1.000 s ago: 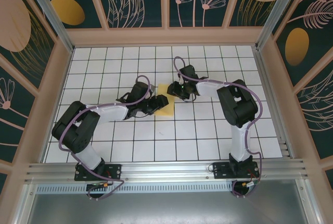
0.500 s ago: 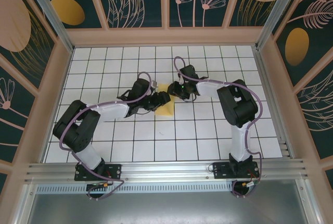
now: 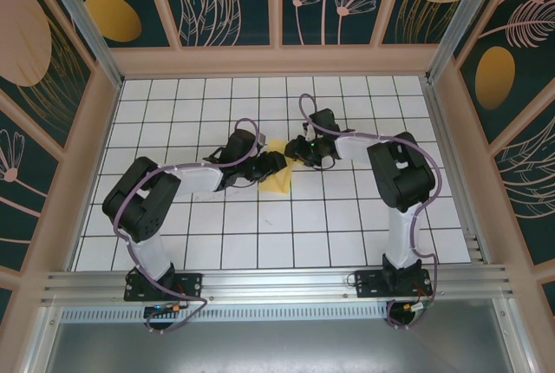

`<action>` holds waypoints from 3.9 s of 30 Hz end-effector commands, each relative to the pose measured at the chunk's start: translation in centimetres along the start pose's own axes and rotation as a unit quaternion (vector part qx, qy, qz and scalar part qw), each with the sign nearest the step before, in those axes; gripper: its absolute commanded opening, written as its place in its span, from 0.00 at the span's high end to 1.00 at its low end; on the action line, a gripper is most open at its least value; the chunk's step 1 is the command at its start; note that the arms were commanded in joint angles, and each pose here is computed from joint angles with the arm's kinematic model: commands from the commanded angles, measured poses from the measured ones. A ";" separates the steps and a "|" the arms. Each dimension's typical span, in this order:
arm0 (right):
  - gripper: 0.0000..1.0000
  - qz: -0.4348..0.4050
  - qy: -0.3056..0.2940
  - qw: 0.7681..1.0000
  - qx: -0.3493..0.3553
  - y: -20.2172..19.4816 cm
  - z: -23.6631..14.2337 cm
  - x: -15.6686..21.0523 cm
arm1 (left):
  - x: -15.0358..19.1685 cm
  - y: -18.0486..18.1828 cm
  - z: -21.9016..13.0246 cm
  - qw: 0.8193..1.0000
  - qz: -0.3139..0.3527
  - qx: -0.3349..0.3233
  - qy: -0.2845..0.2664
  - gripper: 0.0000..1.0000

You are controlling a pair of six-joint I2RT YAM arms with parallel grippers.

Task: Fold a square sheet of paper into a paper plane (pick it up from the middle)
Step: Fold the triangle a second time at the center of the table.

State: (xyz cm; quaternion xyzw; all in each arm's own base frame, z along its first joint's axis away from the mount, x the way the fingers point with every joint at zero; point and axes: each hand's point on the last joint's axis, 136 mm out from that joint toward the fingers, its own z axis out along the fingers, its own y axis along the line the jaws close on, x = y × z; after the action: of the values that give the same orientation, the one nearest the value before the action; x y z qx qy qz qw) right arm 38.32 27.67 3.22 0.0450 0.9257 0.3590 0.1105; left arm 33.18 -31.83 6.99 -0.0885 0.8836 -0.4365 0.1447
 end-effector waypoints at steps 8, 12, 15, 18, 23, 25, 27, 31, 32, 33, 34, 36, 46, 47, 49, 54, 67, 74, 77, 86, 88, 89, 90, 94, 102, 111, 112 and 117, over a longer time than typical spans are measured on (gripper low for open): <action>0.64 -0.054 -0.022 0.994 -0.088 4.0 -4.9 0.2 | -0.6 0.8 0.7 1.000 0.001 -0.010 -0.010 0.73; 0.68 -0.057 -0.013 0.994 -0.087 3.4 -5.3 1.9 | -0.7 0.9 0.8 1.000 -0.002 -0.011 -0.012 0.76; 0.69 -0.070 0.005 0.993 -0.096 3.5 -5.2 3.3 | -0.7 1.1 0.9 1.000 -0.004 -0.014 -0.012 0.79; 0.69 -0.082 0.023 0.991 -0.102 3.7 -4.9 4.6 | -0.8 1.2 0.9 1.000 -0.005 -0.016 -0.012 0.81; 0.68 -0.083 0.035 0.991 -0.100 3.7 -4.2 5.4 | -0.8 1.0 0.9 1.000 -0.005 -0.013 -0.013 0.83; 0.68 -0.081 0.037 0.991 -0.097 3.5 -3.9 5.4 | -0.8 1.0 0.9 1.000 -0.004 -0.013 -0.013 0.84; 0.70 -0.078 0.038 0.992 -0.094 3.3 -3.7 5.3 | -0.9 0.9 0.9 1.000 -0.004 -0.012 -0.014 0.84; 0.74 -0.076 0.046 0.991 -0.097 3.2 -3.3 5.5 | -0.9 0.7 0.9 1.000 -0.004 -0.011 -0.013 0.84; 0.76 -0.076 0.047 0.991 -0.098 3.2 -3.2 5.6 | -0.9 0.8 0.9 1.000 -0.005 -0.011 -0.013 0.84; 0.79 -0.076 0.048 0.991 -0.099 3.2 -3.2 5.6 | -0.9 0.8 0.9 1.000 -0.004 -0.011 -0.014 0.84; 0.80 -0.075 0.050 0.991 -0.100 3.2 -3.2 5.6 | -0.9 0.8 0.9 1.000 -0.004 -0.012 -0.013 0.84; 0.84 -0.075 0.050 0.991 -0.099 3.2 -3.2 5.6 | -0.9 0.7 0.9 1.000 -0.004 -0.012 -0.014 0.84; 0.95 -0.092 0.033 0.994 -0.048 1.4 -2.2 4.4 | -1.0 0.1 0.9 1.000 0.005 -0.002 -0.007 0.81; 0.95 -0.095 0.035 0.994 -0.046 1.3 -2.0 4.3 | -1.0 -0.1 1.0 1.000 0.007 -0.001 -0.006 0.80; 0.95 -0.097 0.035 0.994 -0.041 1.1 -1.8 4.2 | -1.0 -0.1 1.1 1.000 0.009 -0.001 -0.003 0.80; 0.95 -0.102 0.030 0.994 -0.029 0.7 -1.5 3.8 | -0.9 -0.1 1.4 1.000 0.010 0.001 0.004 0.80; 0.94 -0.109 0.027 0.994 -0.008 0.2 -0.9 3.1 | -0.4 0.4 2.0 1.000 0.011 -0.003 0.020 0.80; 0.94 -0.113 0.025 0.993 -0.001 0.0 -0.7 2.7 | -0.1 0.8 2.3 1.000 0.008 -0.007 0.027 0.80; 0.94 -0.115 0.025 0.993 -0.002 0.1 -0.6 2.6 | 0.0 1.0 2.4 1.000 0.008 -0.008 0.029 0.80; 0.94 -0.117 0.027 0.993 0.004 -0.1 -0.4 2.4 | 0.2 1.2 2.6 0.999 0.006 -0.007 0.034 0.80; 0.94 -0.116 0.027 0.993 0.004 -0.2 -0.3 2.4 | -0.4 0.3 2.7 1.000 0.011 0.001 0.029 0.80; 0.94 -0.116 0.028 0.993 0.004 -0.1 -0.2 2.4 | -0.5 0.3 2.7 1.000 0.011 0.001 0.028 0.80; 0.94 -0.116 0.027 0.993 0.004 -0.1 -0.2 2.3 | -0.4 0.4 2.8 1.000 0.011 0.000 0.029 0.80; 0.94 -0.116 0.029 0.993 0.004 -0.1 -0.1 2.2 | -0.5 0.5 2.9 1.000 0.010 -0.001 0.030 0.80; 0.94 -0.118 0.029 0.993 0.005 0.0 0.2 1.9 | -0.3 0.9 3.0 0.999 0.009 -0.006 0.032 0.81; 0.95 -0.118 0.030 0.993 0.013 -0.3 0.4 1.8 | -0.2 1.3 3.2 0.999 0.007 -0.011 0.034 0.81; 0.95 -0.117 0.031 0.993 0.014 -0.4 0.5 1.9 | -0.2 1.3 3.2 0.999 0.007 -0.012 0.034 0.81; 0.95 -0.118 0.031 0.992 0.012 -0.3 0.6 1.7 | -0.1 1.5 3.4 0.999 0.006 -0.015 0.037 0.81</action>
State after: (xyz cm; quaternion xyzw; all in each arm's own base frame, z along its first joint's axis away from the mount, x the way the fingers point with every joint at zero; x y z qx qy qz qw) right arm 36.31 27.75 2.33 -0.0597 0.9316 0.3386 0.1178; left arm 34.12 -33.12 4.03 -0.0817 0.8935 -0.4264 0.1149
